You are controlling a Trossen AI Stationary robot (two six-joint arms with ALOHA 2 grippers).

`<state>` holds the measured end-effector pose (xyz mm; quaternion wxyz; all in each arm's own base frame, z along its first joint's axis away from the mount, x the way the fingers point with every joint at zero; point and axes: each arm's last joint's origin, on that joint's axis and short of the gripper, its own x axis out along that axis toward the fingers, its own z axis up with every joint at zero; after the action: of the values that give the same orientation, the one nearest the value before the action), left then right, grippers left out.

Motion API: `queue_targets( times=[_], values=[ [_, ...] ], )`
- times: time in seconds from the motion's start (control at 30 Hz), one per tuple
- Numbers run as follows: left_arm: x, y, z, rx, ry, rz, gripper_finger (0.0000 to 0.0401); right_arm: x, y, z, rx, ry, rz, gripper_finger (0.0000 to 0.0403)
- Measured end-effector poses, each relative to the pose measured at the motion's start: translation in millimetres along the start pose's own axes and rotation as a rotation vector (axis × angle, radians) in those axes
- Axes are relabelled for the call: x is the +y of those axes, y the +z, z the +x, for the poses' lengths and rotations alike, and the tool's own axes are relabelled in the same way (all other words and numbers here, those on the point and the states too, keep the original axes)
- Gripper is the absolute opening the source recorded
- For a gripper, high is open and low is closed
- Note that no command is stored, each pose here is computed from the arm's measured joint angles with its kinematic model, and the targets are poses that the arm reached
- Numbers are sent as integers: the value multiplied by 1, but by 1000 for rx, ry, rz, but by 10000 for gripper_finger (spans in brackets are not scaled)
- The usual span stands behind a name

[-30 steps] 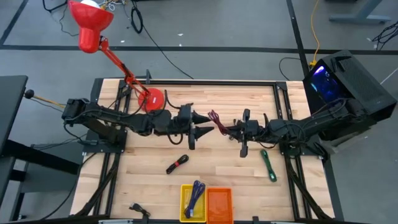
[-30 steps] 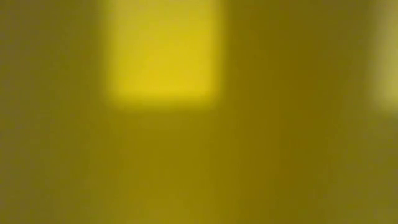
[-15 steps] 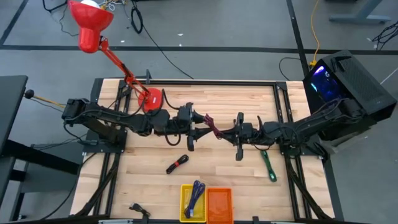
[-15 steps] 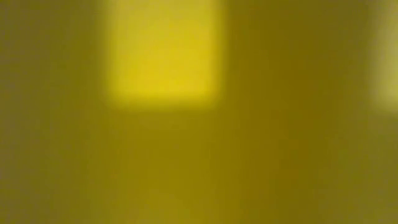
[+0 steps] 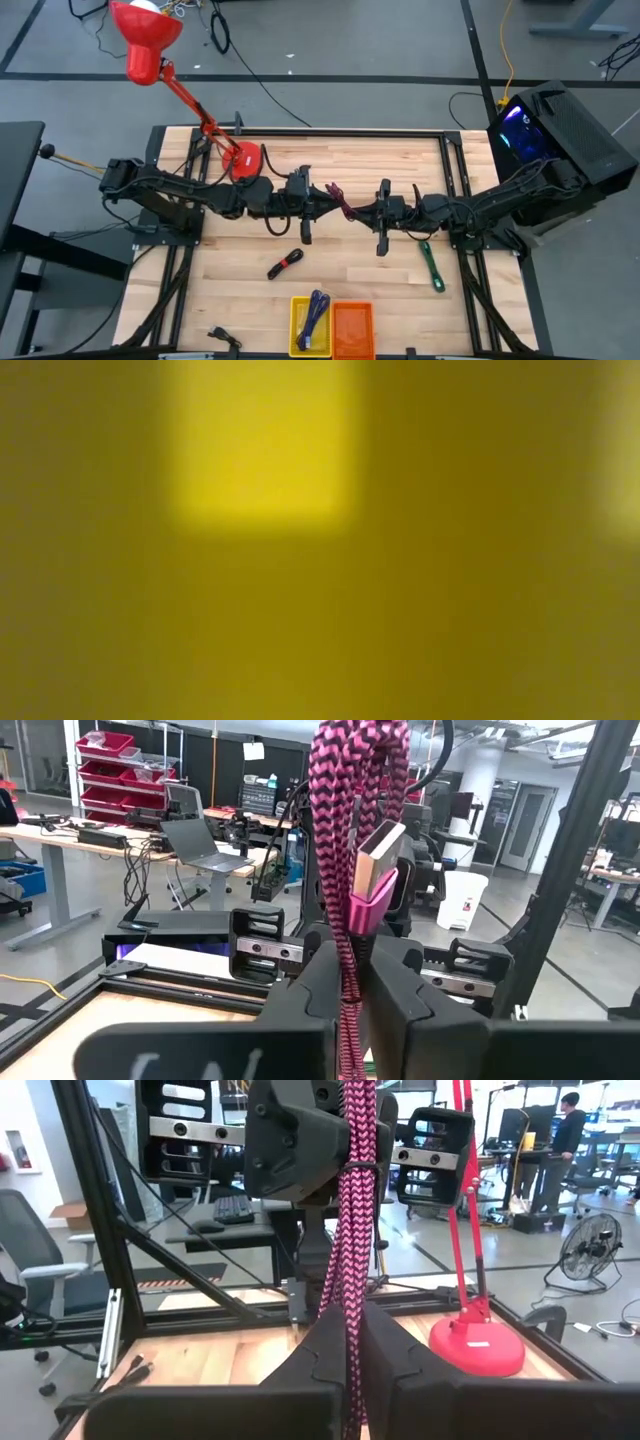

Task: Pick & Place USB Port
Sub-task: Put the pink charger cable into the yellow bin

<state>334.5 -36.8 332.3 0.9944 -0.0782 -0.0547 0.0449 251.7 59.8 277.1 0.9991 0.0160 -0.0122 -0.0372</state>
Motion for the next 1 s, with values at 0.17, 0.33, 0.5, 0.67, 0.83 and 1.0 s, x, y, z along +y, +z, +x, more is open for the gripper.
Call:
queue_targets(
  times=[0.17, 0.33, 0.5, 0.67, 0.83, 1.0],
  values=[
    [0, -1, 0, 4, 13, 4, 24, 0, 0, 0, 2, -14, -8, 17],
    [-3, -5, -1, 50, 29, 7, 24, -2, -1, 0, 10, -62, -40, 43],
    [-15, -14, -6, 107, 76, 25, 24, -6, 3, -4, 14, -64, -42, 63],
    [-28, -22, -11, 178, 52, -19, 24, -10, 13, -16, 13, -71, -48, 78],
    [-54, -38, -24, 316, -8, -103, 24, -19, 18, -33, 76, -190, -71, 92],
    [-89, -49, -45, 419, -77, -235, 24, -26, 20, -46, 115, -267, -67, 101]
  ],
)
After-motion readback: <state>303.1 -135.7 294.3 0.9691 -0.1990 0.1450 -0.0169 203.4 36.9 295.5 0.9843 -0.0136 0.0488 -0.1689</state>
